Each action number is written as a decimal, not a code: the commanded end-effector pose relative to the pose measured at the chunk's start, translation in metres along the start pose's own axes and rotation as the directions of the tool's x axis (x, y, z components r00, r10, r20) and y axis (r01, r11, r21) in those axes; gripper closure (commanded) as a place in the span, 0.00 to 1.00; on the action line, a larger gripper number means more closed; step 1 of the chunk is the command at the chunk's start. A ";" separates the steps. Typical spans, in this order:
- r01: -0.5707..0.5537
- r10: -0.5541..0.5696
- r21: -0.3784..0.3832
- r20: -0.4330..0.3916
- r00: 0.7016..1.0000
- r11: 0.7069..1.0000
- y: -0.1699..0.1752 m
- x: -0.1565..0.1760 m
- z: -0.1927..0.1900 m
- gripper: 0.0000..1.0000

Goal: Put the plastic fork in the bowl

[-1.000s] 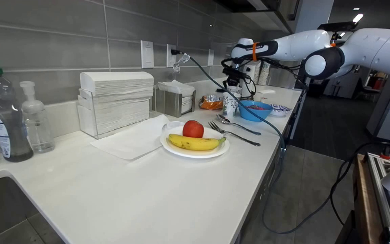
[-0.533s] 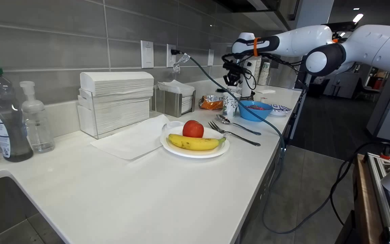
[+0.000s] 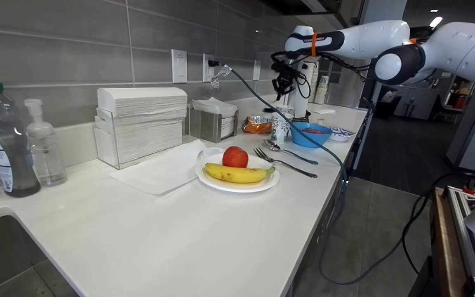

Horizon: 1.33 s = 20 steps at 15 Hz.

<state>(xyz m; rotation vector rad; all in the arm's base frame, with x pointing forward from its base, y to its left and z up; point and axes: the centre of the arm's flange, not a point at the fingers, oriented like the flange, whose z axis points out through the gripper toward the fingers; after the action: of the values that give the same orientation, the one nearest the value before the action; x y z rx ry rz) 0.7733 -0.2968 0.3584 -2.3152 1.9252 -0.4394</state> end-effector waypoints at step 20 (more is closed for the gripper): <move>0.160 -0.161 0.019 0.098 0.982 0.987 0.046 -0.058 -0.059 1.00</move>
<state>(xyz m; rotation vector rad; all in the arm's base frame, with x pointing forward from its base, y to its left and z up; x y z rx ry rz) 0.7741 -0.2623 0.4111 -2.4033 1.7283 -0.3826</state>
